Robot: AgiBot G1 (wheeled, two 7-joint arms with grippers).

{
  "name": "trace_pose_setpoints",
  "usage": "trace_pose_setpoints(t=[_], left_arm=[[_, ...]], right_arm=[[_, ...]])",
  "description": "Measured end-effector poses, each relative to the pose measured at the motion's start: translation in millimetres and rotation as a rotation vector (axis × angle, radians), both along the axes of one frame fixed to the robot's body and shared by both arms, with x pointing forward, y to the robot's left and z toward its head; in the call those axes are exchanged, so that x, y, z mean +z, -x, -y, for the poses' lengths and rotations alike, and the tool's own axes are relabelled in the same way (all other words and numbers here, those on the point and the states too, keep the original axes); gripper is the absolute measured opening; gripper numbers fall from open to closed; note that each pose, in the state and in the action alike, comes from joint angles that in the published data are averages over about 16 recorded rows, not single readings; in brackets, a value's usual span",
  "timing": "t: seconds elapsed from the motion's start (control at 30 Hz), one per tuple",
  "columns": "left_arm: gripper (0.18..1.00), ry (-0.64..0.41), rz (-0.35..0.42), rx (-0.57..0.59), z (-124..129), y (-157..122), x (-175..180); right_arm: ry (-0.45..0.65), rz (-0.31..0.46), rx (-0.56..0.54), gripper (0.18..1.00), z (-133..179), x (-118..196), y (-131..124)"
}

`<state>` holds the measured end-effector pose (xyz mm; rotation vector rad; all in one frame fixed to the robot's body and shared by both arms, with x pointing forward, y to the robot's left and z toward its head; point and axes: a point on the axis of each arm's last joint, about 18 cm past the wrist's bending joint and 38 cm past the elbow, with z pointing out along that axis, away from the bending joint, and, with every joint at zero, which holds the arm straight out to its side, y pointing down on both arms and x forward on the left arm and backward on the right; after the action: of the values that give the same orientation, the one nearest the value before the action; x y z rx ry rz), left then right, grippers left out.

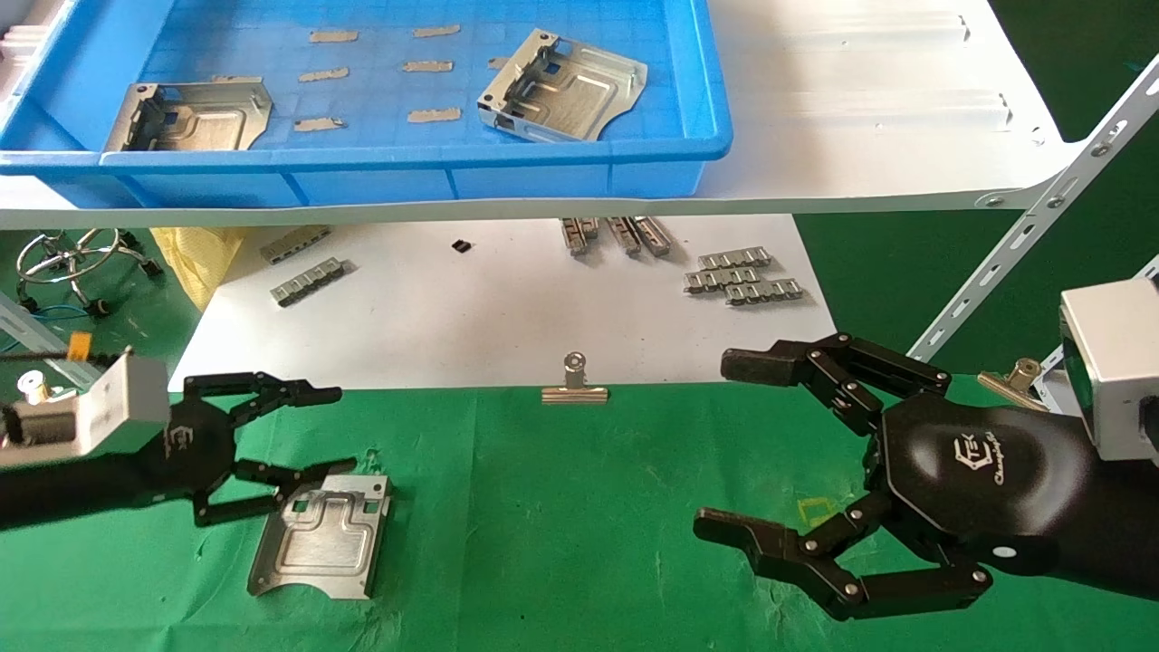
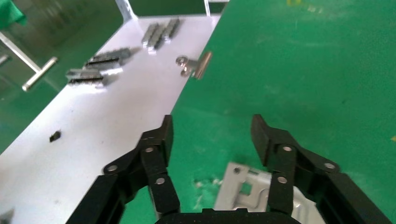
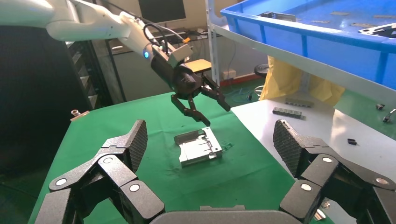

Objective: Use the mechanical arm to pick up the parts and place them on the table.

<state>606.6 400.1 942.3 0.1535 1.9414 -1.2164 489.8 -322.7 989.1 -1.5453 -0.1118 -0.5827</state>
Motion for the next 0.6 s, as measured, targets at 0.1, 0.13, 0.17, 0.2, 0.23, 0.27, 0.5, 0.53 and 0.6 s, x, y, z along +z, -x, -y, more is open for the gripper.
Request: trace_pose_setpoints(t=[0.1,0.13,0.17,0.2,0.23,0.27,0.5,0.53,0.6], left_arm=[[0.599,0.036,-0.014,0.003,-1.2,2.0,-0.5],[0.624,0.043,-0.017,0.003,-1.4,2.4,-0.8],[0.65,0.048,-0.019,0.003,-1.3,2.7,-1.0],[0.676,0.051,-0.019,0.002,-1.2,2.9,-1.1],[0.693,0.055,-0.021,0.001,-0.9,3.2,-1.1],[0.711,0.06,-0.022,-0.001,-0.5,3.6,-1.2],[0.852,0.073,-0.023,-0.022,6.1,5.4,1.9],[0.87,0.077,-0.024,-0.027,7.5,5.9,2.4],[0.905,0.09,-0.028,-0.037,10.6,7.5,3.7]], right_arm=[[0.0,0.0,0.0,1.001,0.0,0.0,0.0],[0.0,0.0,0.0,1.001,0.0,0.0,0.0],[0.0,0.0,0.0,1.001,0.0,0.0,0.0],[0.0,0.0,0.0,1.001,0.0,0.0,0.0],[0.0,0.0,0.0,1.001,0.0,0.0,0.0],[0.0,0.0,0.0,1.001,0.0,0.0,0.0],[0.0,0.0,0.0,1.001,0.0,0.0,0.0],[0.0,0.0,0.0,1.001,0.0,0.0,0.0],[0.0,0.0,0.0,1.001,0.0,0.0,0.0]])
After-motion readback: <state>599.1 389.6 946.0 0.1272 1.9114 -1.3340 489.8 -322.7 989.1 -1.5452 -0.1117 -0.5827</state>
